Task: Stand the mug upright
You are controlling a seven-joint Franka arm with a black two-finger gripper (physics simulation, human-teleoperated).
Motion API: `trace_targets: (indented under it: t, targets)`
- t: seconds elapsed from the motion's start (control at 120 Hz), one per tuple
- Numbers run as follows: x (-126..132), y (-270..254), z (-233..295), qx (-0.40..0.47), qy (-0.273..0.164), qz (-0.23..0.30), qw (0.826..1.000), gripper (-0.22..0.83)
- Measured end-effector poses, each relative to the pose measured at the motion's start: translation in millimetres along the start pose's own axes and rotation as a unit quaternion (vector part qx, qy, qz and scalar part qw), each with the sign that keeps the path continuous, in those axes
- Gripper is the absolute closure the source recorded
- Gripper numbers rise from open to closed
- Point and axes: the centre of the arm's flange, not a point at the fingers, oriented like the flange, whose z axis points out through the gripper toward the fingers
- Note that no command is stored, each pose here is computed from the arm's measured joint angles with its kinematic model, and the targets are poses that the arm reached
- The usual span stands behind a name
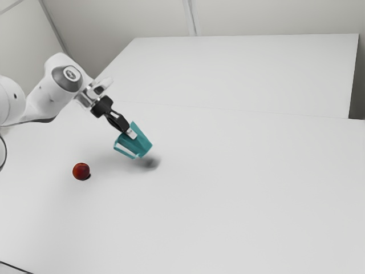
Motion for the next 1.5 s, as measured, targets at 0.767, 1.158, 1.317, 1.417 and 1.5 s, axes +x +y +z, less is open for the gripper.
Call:
trace_targets:
  t: [0.767, 1.158, 1.317, 1.417, 1.5]
  targets:
    - [-18, 101, 79, 0.215, -0.084, -0.056, 0.971, 0.79]
    - [-28, 84, 101, 0.224, -0.054, -0.115, 0.966, 0.79]
    - [-28, 82, 107, 0.224, -0.051, -0.129, 0.965, 0.79]
    - [-27, 84, 106, 0.226, -0.048, -0.132, 0.964, 0.64]
    - [-25, 88, 106, 0.228, -0.046, -0.131, 0.964, 0.46]
